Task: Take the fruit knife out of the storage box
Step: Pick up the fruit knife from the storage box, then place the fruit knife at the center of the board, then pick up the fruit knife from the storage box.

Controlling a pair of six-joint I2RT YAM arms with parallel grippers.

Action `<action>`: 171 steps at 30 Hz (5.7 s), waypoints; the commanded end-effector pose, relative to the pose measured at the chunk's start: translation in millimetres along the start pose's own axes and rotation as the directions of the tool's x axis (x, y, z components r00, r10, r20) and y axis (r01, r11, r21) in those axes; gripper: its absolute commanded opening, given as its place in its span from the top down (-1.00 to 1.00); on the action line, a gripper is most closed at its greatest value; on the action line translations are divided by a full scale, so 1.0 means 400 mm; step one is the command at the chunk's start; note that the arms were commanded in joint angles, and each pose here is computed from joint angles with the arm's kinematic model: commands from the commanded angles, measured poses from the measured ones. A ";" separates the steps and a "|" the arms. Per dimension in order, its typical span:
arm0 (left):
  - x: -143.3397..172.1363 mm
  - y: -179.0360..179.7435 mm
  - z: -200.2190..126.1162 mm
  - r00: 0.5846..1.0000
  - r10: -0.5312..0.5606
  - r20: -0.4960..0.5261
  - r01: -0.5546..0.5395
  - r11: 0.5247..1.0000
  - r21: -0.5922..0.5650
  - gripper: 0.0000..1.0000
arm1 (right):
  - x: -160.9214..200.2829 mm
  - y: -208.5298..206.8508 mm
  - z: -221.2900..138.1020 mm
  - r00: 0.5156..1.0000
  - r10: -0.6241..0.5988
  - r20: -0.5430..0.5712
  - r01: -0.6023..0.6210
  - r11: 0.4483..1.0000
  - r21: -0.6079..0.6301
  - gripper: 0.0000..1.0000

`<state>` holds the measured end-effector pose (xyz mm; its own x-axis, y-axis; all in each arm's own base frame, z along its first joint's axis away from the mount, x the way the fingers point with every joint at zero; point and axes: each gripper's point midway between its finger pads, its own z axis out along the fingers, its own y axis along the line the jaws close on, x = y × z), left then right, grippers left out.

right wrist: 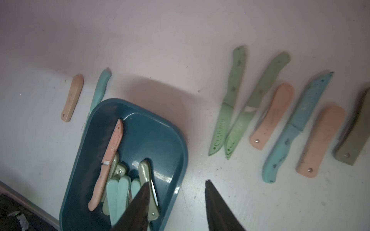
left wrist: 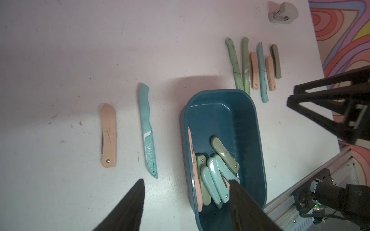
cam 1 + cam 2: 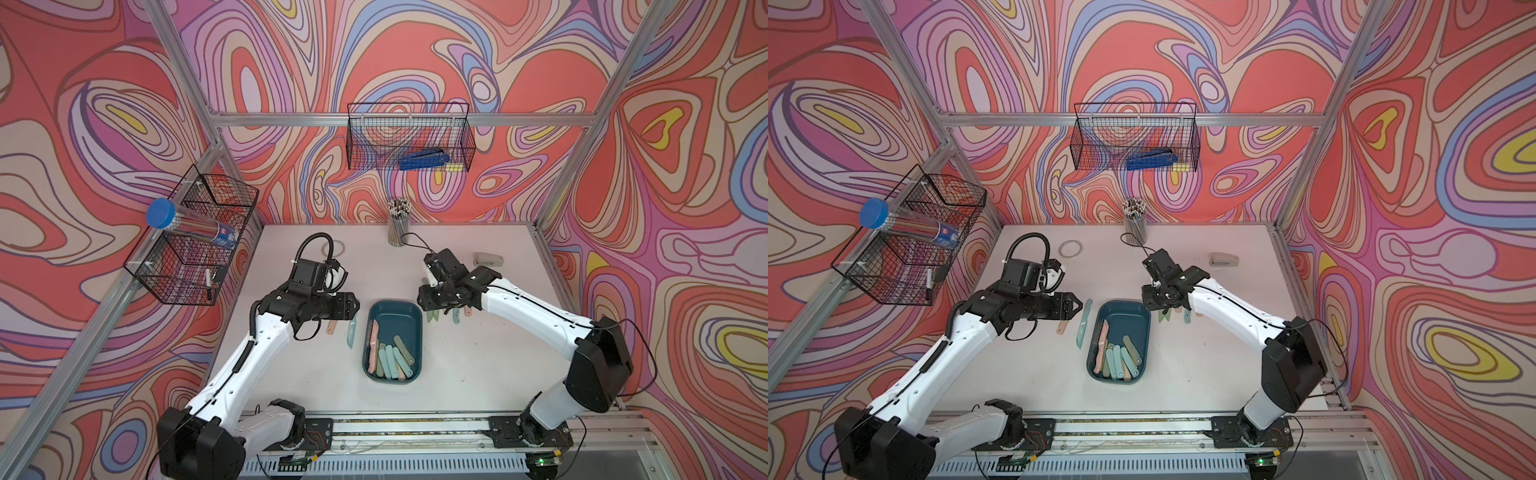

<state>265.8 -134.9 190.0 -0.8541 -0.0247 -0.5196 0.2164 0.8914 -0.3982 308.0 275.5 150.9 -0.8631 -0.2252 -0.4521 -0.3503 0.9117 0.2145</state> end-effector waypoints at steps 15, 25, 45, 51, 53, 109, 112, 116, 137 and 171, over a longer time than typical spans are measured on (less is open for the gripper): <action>-0.013 -0.058 -0.104 0.979 0.017 0.205 -0.041 0.993 0.110 -0.99 | 0.193 0.104 0.197 0.961 0.003 -0.278 0.051 0.981 0.185 0.14; -0.019 -0.059 -0.100 0.978 0.024 0.206 -0.047 0.993 0.106 -1.00 | 0.246 0.093 0.245 0.942 0.018 -0.335 0.048 0.981 0.188 0.20; -0.018 -0.092 -0.125 0.969 0.042 0.243 -0.084 0.983 0.165 -0.99 | 0.281 0.072 0.301 0.928 0.040 -0.371 0.050 0.972 0.230 0.53; -0.019 -0.093 -0.125 0.969 0.043 0.241 -0.085 0.983 0.165 -1.00 | 0.233 0.087 0.278 0.950 0.032 -0.311 0.039 0.975 0.220 0.61; -0.019 -0.094 -0.125 0.970 0.043 0.241 -0.085 0.982 0.168 -1.00 | 0.209 0.097 0.262 0.959 0.028 -0.282 0.034 0.977 0.211 0.62; -0.009 -0.162 -0.156 0.960 0.069 0.272 -0.154 0.940 0.304 -0.99 | 0.032 -0.749 0.143 0.887 0.436 -0.152 -0.319 0.817 0.480 0.53; -0.010 -0.161 -0.156 0.959 0.069 0.274 -0.155 0.940 0.303 -0.99 | 0.030 -0.761 0.158 0.883 0.442 -0.161 -0.323 0.819 0.475 0.52; -0.011 -0.160 -0.154 0.960 0.070 0.273 -0.154 0.941 0.301 -0.99 | 0.031 -0.765 0.167 0.881 0.442 -0.168 -0.320 0.819 0.475 0.50; -0.017 -0.149 -0.153 0.957 0.071 0.282 -0.151 0.950 0.274 -0.99 | -0.071 -0.442 -0.102 0.948 0.318 0.027 -0.303 0.870 0.390 0.20; -0.022 -0.152 -0.172 0.946 0.074 0.316 -0.164 0.949 0.268 -1.00 | 0.150 0.220 0.226 0.923 0.290 -0.254 -0.300 0.954 0.000 0.11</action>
<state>226.9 -156.8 265.0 -0.6678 -0.0980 -0.7378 0.4534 0.7325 -0.5077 268.3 372.0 51.0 -0.9898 0.0177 -0.1414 -0.0374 0.9252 0.3777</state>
